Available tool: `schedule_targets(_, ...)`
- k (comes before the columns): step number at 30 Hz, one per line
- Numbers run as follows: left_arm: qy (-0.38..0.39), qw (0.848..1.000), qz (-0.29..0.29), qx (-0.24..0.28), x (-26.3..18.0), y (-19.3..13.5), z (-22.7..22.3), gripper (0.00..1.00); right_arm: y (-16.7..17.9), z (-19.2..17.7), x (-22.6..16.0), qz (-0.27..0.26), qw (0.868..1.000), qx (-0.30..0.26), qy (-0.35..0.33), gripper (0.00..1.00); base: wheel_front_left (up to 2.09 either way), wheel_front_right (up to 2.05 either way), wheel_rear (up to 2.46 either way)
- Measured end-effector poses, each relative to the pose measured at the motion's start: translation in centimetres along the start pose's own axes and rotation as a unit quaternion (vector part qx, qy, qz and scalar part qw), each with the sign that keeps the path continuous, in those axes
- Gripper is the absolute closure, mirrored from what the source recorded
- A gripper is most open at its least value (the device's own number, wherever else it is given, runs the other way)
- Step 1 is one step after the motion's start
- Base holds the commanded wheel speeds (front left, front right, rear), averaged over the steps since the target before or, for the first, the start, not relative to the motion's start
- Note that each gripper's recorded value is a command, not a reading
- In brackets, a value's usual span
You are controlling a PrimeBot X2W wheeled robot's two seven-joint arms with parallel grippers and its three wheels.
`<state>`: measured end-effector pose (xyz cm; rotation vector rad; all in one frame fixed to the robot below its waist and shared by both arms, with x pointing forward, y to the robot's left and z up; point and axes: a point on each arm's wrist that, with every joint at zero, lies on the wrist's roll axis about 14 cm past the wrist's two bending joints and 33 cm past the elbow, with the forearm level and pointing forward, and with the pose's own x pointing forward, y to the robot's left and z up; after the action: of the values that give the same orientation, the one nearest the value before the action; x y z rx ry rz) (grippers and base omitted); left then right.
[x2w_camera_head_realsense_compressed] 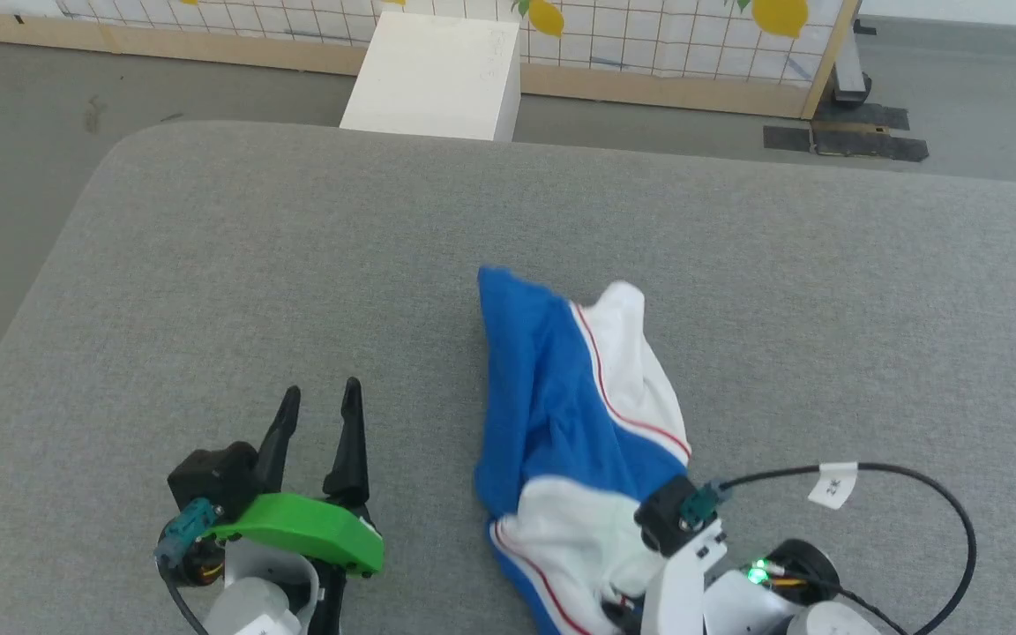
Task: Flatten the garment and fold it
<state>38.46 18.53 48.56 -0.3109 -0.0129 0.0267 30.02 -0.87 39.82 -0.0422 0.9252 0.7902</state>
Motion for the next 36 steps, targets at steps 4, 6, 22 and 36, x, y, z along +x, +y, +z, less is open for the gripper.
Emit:
schedule_targets(4, 0.008, 1.0, 0.002, 0.0, -0.3, 0.1, -0.5, 0.0, 0.0, 0.1, -0.3, 0.002, 1.0, 0.014, -0.009, 0.0, 0.0, 0.0, 0.0)
schedule_targets(6, 0.01, 1.0, 0.001, -0.001, -0.4, 0.0, -0.6, 0.0, -1.3, 2.4, -1.2, -0.015, 0.997, 0.037, -0.065, 0.0, 0.0, 0.0, 0.0)
schedule_targets(22, 0.036, 0.999, -0.038, -0.012, 0.2, -2.5, -0.9, 0.0, -14.6, 3.5, -11.8, -0.244, 0.898, 0.199, -0.308, 0.0, 0.0, 0.0, 0.0)
schedule_targets(36, 0.376, 0.903, -0.108, 0.175, 10.0, -7.4, -5.8, 0.0, -17.0, 2.6, -10.8, -0.262, 0.89, 0.222, -0.299, 0.0, 0.0, 0.0, 0.0)
